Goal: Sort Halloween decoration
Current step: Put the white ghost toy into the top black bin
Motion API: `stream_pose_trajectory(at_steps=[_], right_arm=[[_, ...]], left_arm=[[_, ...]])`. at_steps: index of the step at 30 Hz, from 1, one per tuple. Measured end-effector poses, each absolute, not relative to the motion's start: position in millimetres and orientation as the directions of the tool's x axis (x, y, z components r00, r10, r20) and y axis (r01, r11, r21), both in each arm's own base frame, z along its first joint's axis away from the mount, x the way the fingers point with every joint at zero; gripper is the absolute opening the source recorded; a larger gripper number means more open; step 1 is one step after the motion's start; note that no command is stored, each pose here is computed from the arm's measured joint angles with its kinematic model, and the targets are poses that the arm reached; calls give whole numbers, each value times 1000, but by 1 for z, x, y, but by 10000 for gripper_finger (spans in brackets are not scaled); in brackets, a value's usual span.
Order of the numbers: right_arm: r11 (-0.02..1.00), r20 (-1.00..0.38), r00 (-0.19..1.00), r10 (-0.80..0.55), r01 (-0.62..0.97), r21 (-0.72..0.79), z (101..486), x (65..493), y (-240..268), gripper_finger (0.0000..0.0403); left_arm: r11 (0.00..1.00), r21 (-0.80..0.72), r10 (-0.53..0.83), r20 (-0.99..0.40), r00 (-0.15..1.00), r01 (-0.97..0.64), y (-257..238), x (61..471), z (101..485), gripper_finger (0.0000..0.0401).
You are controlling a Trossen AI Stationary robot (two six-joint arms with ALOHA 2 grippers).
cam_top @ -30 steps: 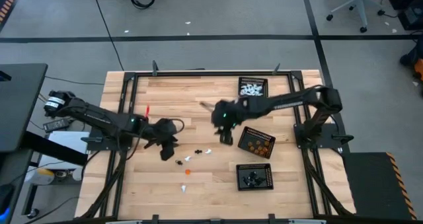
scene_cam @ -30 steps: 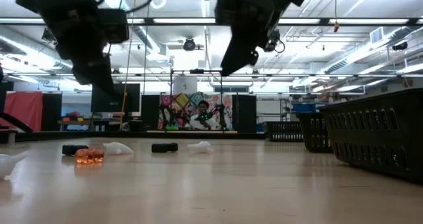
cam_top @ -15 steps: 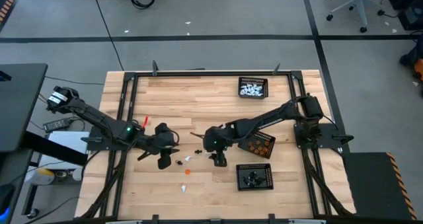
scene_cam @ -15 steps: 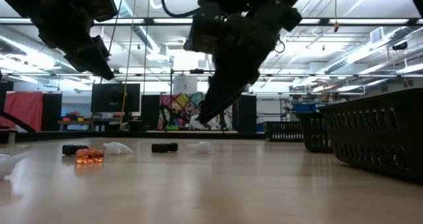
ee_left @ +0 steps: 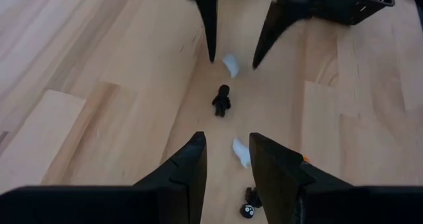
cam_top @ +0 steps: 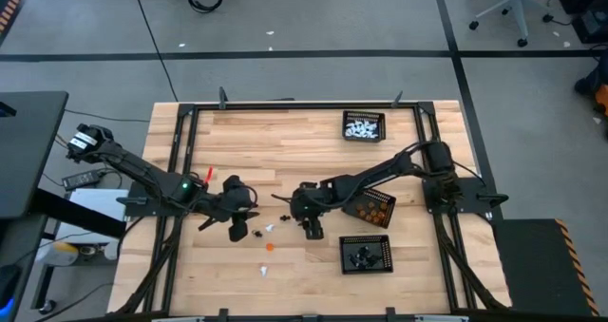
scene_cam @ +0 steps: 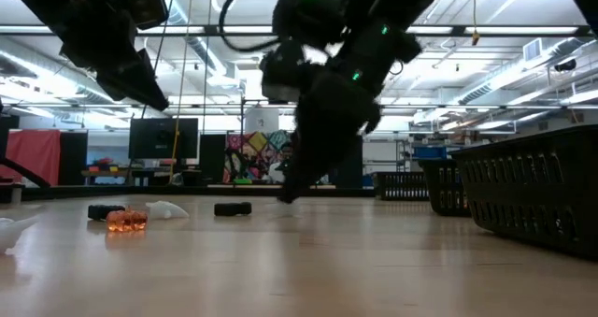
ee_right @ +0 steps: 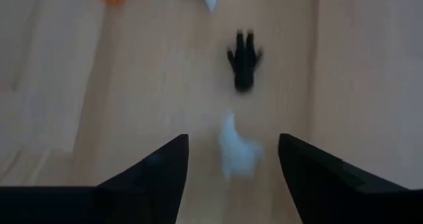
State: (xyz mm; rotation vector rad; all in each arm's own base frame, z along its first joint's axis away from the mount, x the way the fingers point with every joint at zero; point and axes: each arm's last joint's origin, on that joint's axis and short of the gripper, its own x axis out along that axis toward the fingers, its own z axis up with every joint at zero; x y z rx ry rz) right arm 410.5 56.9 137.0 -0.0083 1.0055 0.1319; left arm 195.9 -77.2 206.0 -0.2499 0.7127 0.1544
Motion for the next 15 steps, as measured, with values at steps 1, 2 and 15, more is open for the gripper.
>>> stream_pose_trajectory(at_steps=[1, 2, 15], right_arm=[[991, -838, 533, 115, -117, 61, 133, 413, 57, 237], [991, -848, 518, 113, -118, 60, 129, 412, 57, 235], [992, -858, 505, 92, -123, 34, 120, 413, 60, 166]], left_arm=[[959, -173, 57, -663, 747, -226, -77, 196, 206, 124], [958, -173, 59, -661, 748, -228, -77, 196, 206, 124], [950, -202, 54, -643, 764, -237, -78, 198, 208, 123]])
